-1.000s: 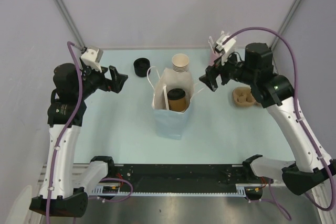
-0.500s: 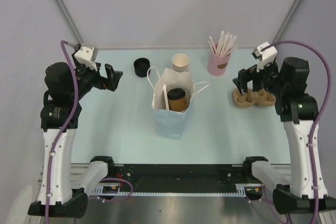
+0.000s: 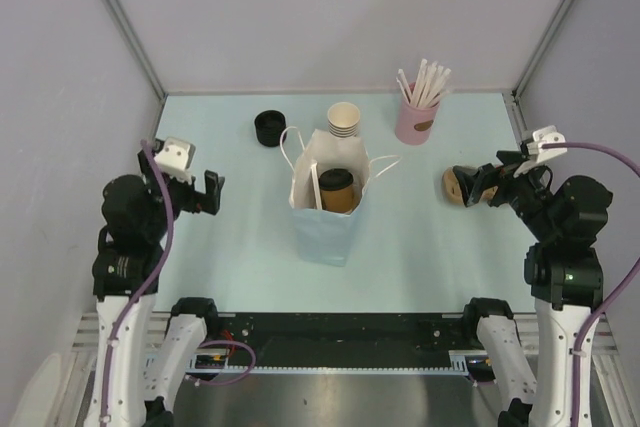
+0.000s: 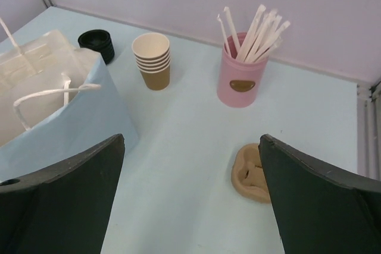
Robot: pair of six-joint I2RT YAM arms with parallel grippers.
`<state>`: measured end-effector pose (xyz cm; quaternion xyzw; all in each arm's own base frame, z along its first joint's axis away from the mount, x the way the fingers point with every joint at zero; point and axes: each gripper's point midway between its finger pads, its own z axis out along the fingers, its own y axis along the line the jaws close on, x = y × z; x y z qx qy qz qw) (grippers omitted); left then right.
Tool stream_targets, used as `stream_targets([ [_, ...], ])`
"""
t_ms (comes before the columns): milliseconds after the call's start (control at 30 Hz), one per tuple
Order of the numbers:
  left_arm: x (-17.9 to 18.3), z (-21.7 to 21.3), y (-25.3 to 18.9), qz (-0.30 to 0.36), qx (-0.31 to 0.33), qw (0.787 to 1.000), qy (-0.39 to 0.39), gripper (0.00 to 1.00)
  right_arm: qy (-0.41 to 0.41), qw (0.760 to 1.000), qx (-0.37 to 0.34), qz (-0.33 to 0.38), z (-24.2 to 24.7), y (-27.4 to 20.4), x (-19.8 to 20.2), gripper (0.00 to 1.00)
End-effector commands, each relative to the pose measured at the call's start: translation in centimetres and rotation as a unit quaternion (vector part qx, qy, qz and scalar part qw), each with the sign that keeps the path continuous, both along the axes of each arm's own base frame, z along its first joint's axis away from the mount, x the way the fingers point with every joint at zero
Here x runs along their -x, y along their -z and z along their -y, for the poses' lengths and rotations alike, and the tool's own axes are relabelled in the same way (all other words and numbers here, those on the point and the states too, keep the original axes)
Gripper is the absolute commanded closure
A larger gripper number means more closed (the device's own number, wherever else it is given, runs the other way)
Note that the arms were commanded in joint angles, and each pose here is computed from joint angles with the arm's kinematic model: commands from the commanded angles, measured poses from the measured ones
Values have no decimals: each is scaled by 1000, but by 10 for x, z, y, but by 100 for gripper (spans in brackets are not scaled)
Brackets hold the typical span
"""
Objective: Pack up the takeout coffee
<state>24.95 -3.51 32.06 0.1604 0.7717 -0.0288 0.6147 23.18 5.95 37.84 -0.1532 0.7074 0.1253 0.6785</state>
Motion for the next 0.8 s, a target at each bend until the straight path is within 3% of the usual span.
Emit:
stream_targets([
  [0, 14, 9, -19, 79, 36, 996, 15, 0, -13, 999, -31, 35, -6, -17, 7, 0],
  [100, 29, 11, -22, 112, 35, 993, 24, 0, -2, 998, -39, 43, -3, -22, 8, 0],
  [400, 40, -17, -60, 159, 14, 986, -51, 1, 70, 991, -86, 69, 19, -45, -2, 0],
  [767, 91, -43, -161, 234, -18, 965, -114, 0, 92, 983, -62, 147, 23, -160, 55, 0],
])
